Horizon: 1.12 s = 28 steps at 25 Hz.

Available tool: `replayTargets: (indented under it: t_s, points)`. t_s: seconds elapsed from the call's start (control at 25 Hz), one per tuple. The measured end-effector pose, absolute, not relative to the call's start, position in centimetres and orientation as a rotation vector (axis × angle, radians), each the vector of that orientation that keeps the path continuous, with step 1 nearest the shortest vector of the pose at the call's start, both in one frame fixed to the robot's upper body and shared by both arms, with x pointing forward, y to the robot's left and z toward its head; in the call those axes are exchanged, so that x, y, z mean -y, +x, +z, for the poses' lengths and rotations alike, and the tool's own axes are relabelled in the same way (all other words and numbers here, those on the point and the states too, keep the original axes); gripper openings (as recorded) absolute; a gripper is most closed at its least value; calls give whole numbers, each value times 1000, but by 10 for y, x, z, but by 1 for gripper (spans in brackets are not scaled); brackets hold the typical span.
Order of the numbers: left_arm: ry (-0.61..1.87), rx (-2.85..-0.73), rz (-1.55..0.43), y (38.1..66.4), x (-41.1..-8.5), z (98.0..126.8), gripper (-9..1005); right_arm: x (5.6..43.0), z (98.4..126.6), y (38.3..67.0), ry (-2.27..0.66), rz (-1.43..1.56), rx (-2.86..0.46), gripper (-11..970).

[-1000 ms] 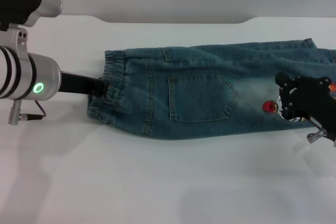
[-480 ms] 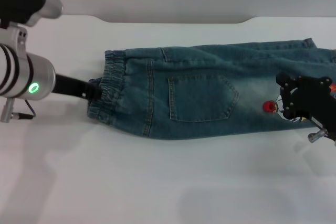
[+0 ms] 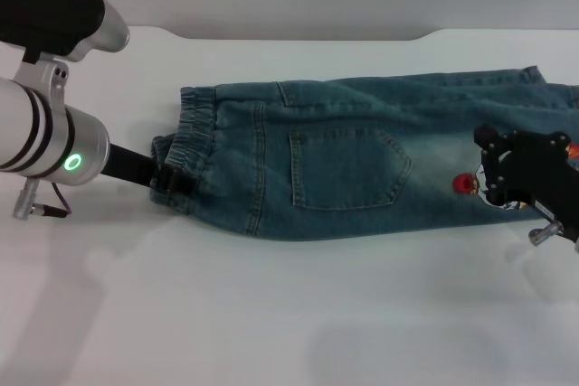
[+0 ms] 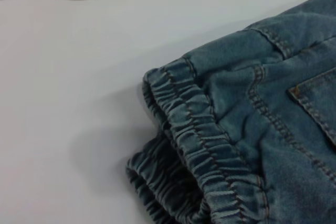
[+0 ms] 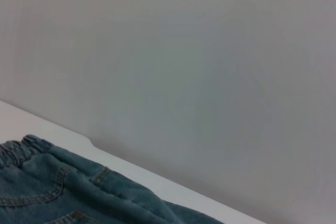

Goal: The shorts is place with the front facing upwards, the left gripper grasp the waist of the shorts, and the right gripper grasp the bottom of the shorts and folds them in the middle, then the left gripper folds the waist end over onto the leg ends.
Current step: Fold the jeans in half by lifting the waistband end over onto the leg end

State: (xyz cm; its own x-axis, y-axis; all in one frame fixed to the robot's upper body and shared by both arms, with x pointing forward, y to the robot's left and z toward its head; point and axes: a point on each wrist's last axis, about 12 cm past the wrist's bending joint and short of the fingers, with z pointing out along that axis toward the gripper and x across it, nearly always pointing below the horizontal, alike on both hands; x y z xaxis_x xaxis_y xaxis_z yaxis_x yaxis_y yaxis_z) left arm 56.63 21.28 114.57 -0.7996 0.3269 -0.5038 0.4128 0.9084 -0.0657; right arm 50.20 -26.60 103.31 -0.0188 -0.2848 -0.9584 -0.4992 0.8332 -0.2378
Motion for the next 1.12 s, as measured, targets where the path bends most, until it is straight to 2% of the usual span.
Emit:
replayTargets:
  t_s: [0.04, 0.24, 0.44, 1.12]
  points:
    - [534, -2575, -234, 567, -213, 1145, 483, 266, 1033, 502, -630, 190, -1615, 0]
    - [538, -2579, -225, 571, -212, 1141, 745, 265, 1033, 502, -632, 193, -1617, 0]
    - [555, -2571, -218, 576, -211, 1136, 852, 265, 1033, 502, -631, 194, -1617, 0]
    - [558, -2621, -229, 582, -208, 1122, 848, 265, 1033, 500, -628, 196, -1613, 0]
